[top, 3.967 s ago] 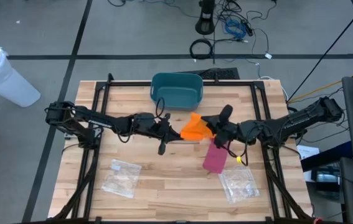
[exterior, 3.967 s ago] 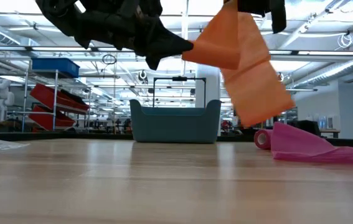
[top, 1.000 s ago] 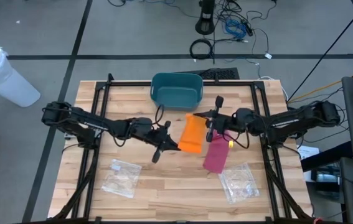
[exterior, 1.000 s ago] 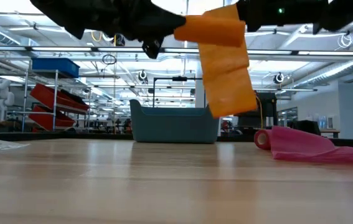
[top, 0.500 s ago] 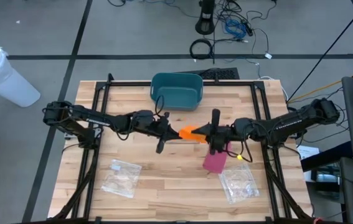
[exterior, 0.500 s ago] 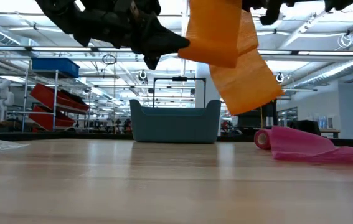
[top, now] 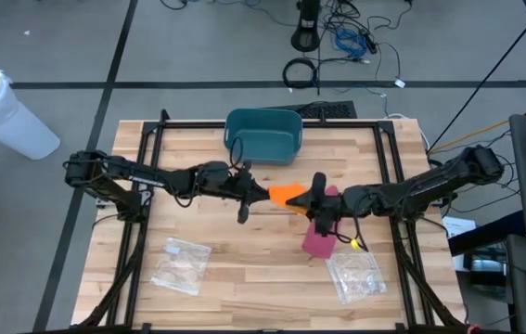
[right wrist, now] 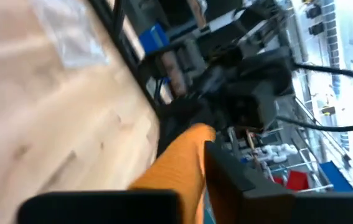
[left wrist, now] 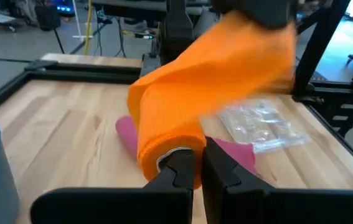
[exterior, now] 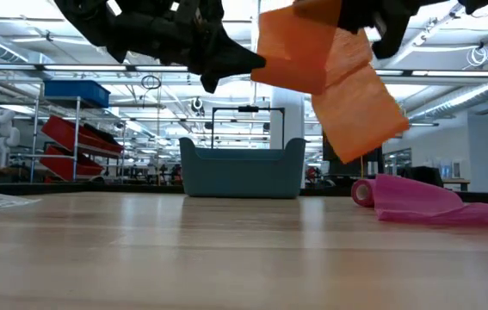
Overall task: Roll bandage
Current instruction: Roll the orange bandage
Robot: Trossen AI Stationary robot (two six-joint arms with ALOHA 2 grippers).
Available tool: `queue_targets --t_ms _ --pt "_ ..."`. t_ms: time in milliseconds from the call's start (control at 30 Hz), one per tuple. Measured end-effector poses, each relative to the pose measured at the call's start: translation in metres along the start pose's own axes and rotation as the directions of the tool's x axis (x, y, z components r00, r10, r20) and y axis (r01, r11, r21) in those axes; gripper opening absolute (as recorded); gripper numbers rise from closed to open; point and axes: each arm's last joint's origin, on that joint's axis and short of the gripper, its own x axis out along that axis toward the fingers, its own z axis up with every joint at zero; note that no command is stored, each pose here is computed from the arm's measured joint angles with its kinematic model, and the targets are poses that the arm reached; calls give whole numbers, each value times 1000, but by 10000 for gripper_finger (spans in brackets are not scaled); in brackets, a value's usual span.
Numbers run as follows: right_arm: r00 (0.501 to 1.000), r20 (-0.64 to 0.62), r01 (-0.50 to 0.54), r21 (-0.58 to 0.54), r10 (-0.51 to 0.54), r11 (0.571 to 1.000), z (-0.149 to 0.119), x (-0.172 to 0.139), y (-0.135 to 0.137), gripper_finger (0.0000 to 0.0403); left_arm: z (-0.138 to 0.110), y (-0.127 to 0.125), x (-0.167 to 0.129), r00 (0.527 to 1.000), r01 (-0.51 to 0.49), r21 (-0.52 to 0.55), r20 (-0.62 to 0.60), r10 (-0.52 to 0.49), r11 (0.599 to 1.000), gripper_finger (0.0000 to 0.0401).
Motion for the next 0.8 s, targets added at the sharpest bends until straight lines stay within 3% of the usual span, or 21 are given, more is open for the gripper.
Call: queue_targets --t_ms 233,367,500,633,700,800 --pt "996 -88 16 -105 -25 994 6 -3 8 147 4 1 2 999 -28 51 -27 30 998 5" --pt "992 -119 31 -138 -48 990 14 -7 12 182 9 1 1 999 -41 99 -16 43 994 5" --pt "973 -208 47 -259 -103 965 16 -11 13 199 17 1 1 997 -72 153 17 70 986 5" --pt "919 -314 72 -465 -240 882 16 -12 3 208 20 -5 2 997 -71 190 26 67 979 5" --pt "920 -279 119 -470 -275 874 22 -14 -1 210 20 -7 2 994 -113 214 27 110 970 5" --pt "942 -226 147 -383 -247 912 27 -16 3 210 22 -6 1 983 -186 227 37 182 956 5"
